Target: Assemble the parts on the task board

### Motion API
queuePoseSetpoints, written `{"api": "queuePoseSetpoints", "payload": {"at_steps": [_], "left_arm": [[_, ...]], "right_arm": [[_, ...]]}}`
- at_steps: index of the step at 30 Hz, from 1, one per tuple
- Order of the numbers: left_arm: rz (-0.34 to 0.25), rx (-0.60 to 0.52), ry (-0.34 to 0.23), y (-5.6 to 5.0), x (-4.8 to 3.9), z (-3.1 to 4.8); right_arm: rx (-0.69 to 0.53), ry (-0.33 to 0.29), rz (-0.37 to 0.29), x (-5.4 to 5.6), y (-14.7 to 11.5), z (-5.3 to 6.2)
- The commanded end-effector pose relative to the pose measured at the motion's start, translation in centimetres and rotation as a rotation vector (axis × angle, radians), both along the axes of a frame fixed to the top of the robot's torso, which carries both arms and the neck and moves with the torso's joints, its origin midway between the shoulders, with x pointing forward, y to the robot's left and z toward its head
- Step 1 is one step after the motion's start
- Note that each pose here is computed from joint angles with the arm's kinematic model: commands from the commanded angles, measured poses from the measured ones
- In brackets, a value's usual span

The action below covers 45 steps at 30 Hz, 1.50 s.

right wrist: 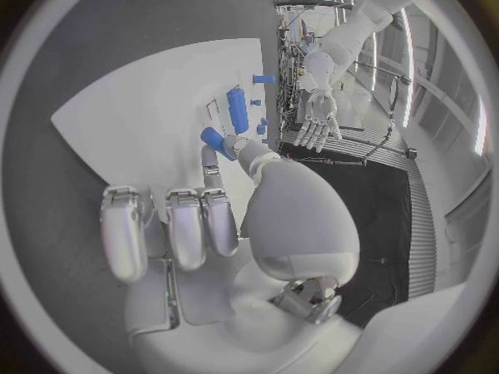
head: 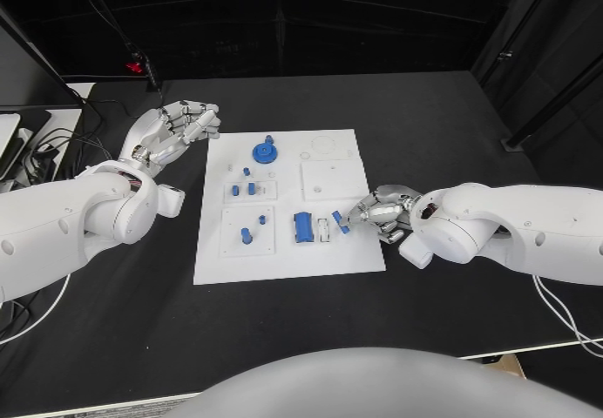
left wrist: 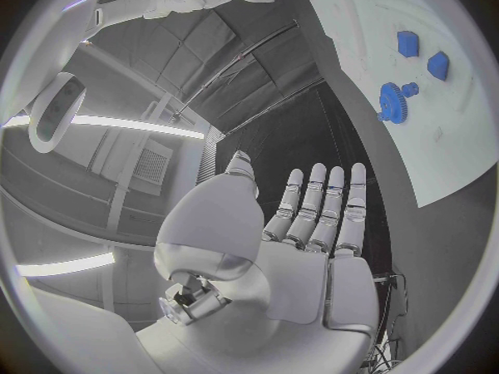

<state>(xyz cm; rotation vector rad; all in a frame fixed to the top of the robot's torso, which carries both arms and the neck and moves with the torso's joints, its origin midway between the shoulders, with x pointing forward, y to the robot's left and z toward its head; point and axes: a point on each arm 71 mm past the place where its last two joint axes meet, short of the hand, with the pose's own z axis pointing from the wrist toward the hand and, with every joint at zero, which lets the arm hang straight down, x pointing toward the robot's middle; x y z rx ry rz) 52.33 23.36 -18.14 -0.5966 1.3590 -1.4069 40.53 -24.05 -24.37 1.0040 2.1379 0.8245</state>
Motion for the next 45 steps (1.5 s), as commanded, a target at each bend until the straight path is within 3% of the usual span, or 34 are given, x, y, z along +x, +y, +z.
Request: {"api": "queuePoseSetpoints", "payload": {"at_steps": [1, 14, 45], "left_arm": [[-0.008, -0.006, -0.001, -0.2, 0.02, 0.11], [-0.009, -0.006, 0.001, -0.3, 0.04, 0.09], [-0.011, -0.007, 0.001, -0.3, 0.01, 0.1]], "right_arm": [[0.156, 0.149, -0.045, -0.5, 0.5, -0.4], [0.231, 0.282, -0.113, -0.6, 0.9, -1.0], [0.159, 0.25, -0.141, -0.5, 1.9, -1.0]]}}
